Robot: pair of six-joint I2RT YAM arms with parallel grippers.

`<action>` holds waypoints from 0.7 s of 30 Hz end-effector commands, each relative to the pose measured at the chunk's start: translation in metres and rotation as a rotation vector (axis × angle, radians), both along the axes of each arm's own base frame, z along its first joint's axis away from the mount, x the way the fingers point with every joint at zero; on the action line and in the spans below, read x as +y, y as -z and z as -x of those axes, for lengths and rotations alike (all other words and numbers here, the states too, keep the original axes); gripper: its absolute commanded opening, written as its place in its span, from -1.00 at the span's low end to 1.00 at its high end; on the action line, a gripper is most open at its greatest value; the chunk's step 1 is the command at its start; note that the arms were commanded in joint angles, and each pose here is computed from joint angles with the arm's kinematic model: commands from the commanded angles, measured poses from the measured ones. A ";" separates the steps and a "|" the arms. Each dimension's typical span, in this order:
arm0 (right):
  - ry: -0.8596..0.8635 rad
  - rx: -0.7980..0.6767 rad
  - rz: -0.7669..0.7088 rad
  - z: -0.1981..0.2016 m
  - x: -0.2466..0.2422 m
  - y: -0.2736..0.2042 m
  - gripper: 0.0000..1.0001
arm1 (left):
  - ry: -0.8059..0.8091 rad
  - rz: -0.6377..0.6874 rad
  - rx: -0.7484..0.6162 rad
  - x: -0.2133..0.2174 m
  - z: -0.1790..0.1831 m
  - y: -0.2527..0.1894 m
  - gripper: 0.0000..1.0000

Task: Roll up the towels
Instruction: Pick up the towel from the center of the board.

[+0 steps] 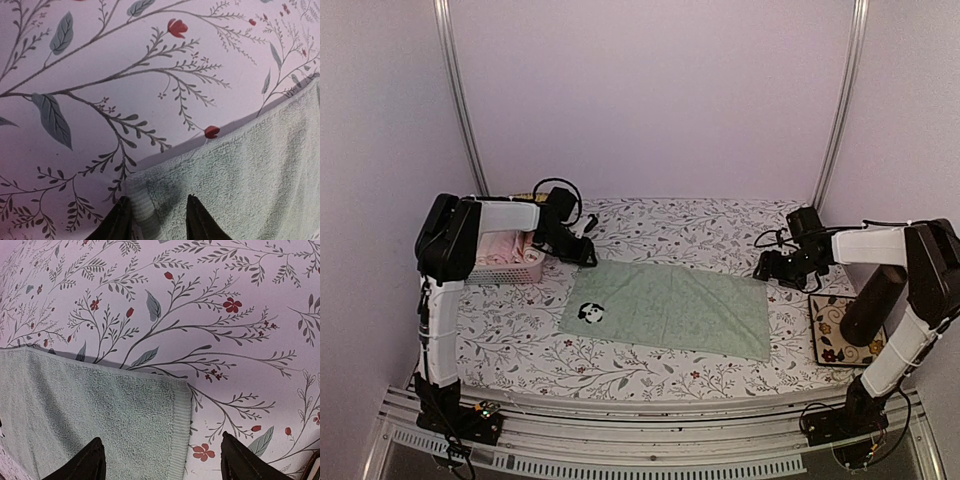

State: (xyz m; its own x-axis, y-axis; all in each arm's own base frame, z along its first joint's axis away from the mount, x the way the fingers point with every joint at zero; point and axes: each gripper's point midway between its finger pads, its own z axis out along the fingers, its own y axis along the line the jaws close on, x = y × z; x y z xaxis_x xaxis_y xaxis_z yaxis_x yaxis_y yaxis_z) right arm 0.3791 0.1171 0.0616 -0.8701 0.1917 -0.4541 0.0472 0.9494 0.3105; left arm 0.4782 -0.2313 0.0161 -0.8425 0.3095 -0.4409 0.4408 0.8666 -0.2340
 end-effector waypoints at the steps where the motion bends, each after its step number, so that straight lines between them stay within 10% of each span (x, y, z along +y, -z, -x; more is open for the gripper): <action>1: 0.020 0.026 0.013 -0.006 -0.004 0.019 0.57 | -0.001 0.047 0.030 0.001 0.004 0.006 -0.29; 14: 0.039 0.053 -0.010 -0.031 -0.002 0.036 0.16 | -0.021 0.089 0.014 0.004 -0.004 0.003 -0.98; 21: 0.047 0.071 -0.015 -0.034 -0.008 0.047 -0.07 | -0.025 0.107 -0.002 0.003 -0.008 -0.002 -1.00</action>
